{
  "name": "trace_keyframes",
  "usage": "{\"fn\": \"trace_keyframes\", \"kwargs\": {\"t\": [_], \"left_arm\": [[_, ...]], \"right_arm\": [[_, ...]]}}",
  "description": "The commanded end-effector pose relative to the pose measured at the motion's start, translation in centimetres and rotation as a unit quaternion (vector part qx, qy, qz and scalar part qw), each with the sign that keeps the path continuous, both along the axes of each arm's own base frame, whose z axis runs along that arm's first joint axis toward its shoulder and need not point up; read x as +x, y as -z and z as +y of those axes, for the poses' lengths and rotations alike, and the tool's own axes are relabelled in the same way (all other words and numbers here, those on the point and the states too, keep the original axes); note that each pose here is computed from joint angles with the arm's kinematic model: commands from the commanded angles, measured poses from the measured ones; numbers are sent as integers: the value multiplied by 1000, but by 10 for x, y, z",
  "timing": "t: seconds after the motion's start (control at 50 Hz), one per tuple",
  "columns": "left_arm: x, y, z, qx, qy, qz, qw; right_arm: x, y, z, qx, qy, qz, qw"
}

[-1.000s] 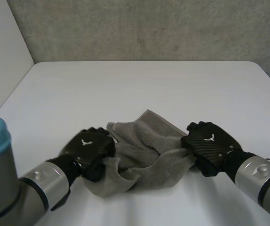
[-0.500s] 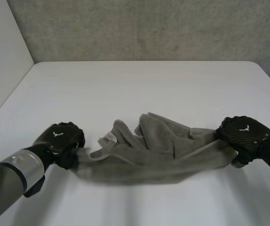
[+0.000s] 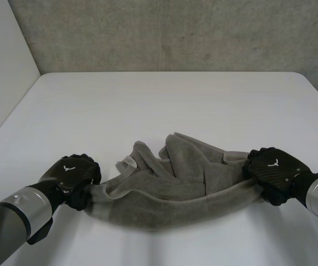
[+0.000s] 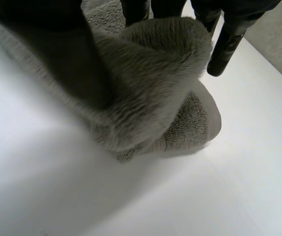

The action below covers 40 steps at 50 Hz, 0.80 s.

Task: Fold the towel.

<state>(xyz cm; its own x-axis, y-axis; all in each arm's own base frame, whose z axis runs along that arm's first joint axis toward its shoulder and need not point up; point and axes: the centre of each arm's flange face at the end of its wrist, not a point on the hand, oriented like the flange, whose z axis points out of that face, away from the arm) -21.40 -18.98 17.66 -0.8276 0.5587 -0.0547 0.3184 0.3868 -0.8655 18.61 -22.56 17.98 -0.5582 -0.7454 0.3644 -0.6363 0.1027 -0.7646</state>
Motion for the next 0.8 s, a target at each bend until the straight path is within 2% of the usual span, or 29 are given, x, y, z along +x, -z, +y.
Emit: {"fn": "trace_keyframes", "kwargs": {"t": [0.02,0.1,0.16,0.2,0.22,0.24,0.26,0.28,0.3,0.32,0.36,0.38,0.4,0.42,0.46,0.48,0.5,0.52,0.54,0.58,0.6,0.62,0.64,0.68,0.7,0.74,0.76,0.78,0.8], "left_arm": [[1,0,0,0,0,-1,1000],[-2,-7,-11,-18,1,5,1000],[-8,-20,-33,-56,2,16,998],[-23,-36,-73,-113,4,34,993],[-23,-36,-73,-114,4,34,993],[-32,-53,-94,-156,6,46,987],[-32,-53,-94,-156,6,46,987],[-41,-76,-114,-199,6,61,978],[-48,-105,-129,-246,4,79,966],[-48,-105,-129,-247,4,80,966],[-53,-167,-143,-338,-13,123,933],[-53,-167,-143,-338,-13,123,933],[-53,-190,-145,-372,-23,150,916],[-53,-190,-145,-373,-23,150,915],[-39,-239,-133,-437,-41,219,871],[-39,-239,-133,-437,-41,220,871],[-34,-249,-128,-451,-40,251,856],[-25,-247,-128,-452,-45,266,850],[-25,-247,-128,-452,-45,266,850],[-4,-217,-143,-435,-64,257,861],[-4,-217,-143,-435,-65,256,861],[3,-196,-146,-414,-67,245,874],[3,-196,-146,-414,-67,244,874],[9,-148,-144,-354,-59,224,906],[9,-148,-144,-354,-59,224,906],[11,-107,-136,-296,-51,211,930],[11,-106,-136,-296,-51,210,930],[10,-88,-130,-271,-45,205,939],[10,-88,-130,-271,-45,205,940]], "right_arm": [[2,-8,3,6,-16,9,1000],[8,-30,-16,-44,-43,1,998],[12,-39,-29,-63,-48,-10,997],[30,-63,-58,-116,-70,-29,990],[30,-63,-58,-116,-70,-29,990],[44,-86,-75,-155,-72,-52,984],[55,-115,-93,-197,-60,-85,975],[55,-115,-93,-197,-59,-85,975],[62,-149,-109,-250,-38,-124,960],[62,-150,-109,-250,-38,-124,959],[60,-228,-126,-367,4,-224,903],[60,-229,-126,-368,4,-224,903],[58,-252,-124,-396,9,-276,876],[54,-271,-118,-413,4,-317,854],[51,-276,-116,-413,-3,-343,844],[51,-276,-116,-413,-3,-343,843],[47,-266,-119,-395,-3,-346,851],[45,-249,-120,-373,-4,-336,865],[45,-249,-120,-373,-4,-336,865],[45,-216,-115,-334,-17,-315,888],[45,-216,-115,-333,-17,-315,889],[45,-202,-108,-320,-21,-304,897],[45,-202,-108,-319,-21,-304,897],[41,-174,-102,-299,-28,-280,912],[41,-174,-102,-299,-28,-280,912],[33,-137,-101,-265,-18,-254,930],[33,-137,-101,-265,-18,-254,930],[32,-119,-98,-243,-16,-241,939],[31,-97,-93,-218,-15,-229,949]]}}
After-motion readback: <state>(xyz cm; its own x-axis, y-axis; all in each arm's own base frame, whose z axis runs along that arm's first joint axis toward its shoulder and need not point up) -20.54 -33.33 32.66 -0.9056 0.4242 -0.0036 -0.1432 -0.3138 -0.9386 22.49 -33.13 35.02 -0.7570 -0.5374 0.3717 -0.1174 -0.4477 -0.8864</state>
